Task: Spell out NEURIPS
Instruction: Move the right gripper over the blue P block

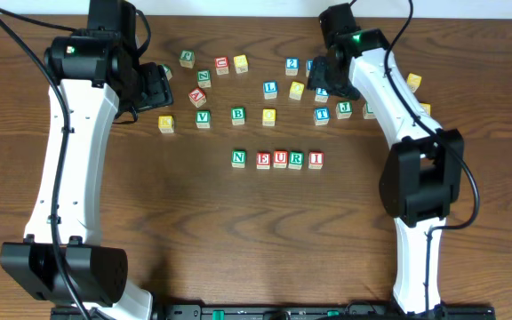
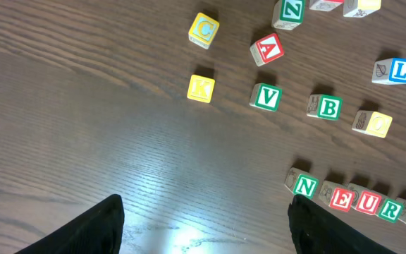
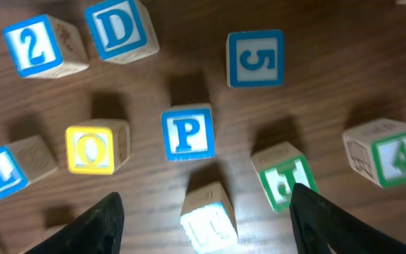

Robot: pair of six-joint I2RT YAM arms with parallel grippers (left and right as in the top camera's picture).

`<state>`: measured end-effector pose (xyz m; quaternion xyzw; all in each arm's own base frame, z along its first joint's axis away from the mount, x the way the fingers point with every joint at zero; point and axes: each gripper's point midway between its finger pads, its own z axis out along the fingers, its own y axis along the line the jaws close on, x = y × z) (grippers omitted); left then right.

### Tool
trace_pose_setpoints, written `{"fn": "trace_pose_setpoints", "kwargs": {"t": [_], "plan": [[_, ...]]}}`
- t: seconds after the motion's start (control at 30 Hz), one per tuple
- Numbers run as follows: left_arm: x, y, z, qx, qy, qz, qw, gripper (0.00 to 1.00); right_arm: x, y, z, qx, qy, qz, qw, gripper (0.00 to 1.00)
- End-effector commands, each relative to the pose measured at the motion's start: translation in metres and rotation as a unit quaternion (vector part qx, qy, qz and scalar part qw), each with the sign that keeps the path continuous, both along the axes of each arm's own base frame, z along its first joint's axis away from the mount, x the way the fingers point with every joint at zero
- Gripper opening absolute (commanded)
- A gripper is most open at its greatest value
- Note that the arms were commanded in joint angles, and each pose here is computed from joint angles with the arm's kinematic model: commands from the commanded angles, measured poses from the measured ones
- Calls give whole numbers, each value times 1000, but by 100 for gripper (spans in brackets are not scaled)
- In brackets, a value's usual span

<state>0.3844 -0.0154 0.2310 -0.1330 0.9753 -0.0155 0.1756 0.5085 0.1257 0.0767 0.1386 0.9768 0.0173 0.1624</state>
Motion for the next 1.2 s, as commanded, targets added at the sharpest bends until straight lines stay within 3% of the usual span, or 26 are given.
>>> {"fn": "trace_pose_setpoints", "kwargs": {"t": [0.0, 0.23, 0.73, 0.97, 1.17], "plan": [[1, 4, 7, 8, -10, -2, 1000, 74, 8, 5, -15, -13, -4, 1, 1000, 68], [0, 4, 7, 8, -10, -2, 1000, 74, 21, 7, -33, -14, -18, -1, 1000, 59], [1, 4, 7, 7, -10, -2, 1000, 74, 28, 10, -56, -22, -21, -1, 1000, 58], [0, 4, 7, 7, -10, -2, 1000, 74, 29, 8, -57, -27, -22, -2, 999, 46], [1, 4, 7, 7, -10, -2, 1000, 74, 29, 7, -57, -32, -22, 1, 999, 44]]}}
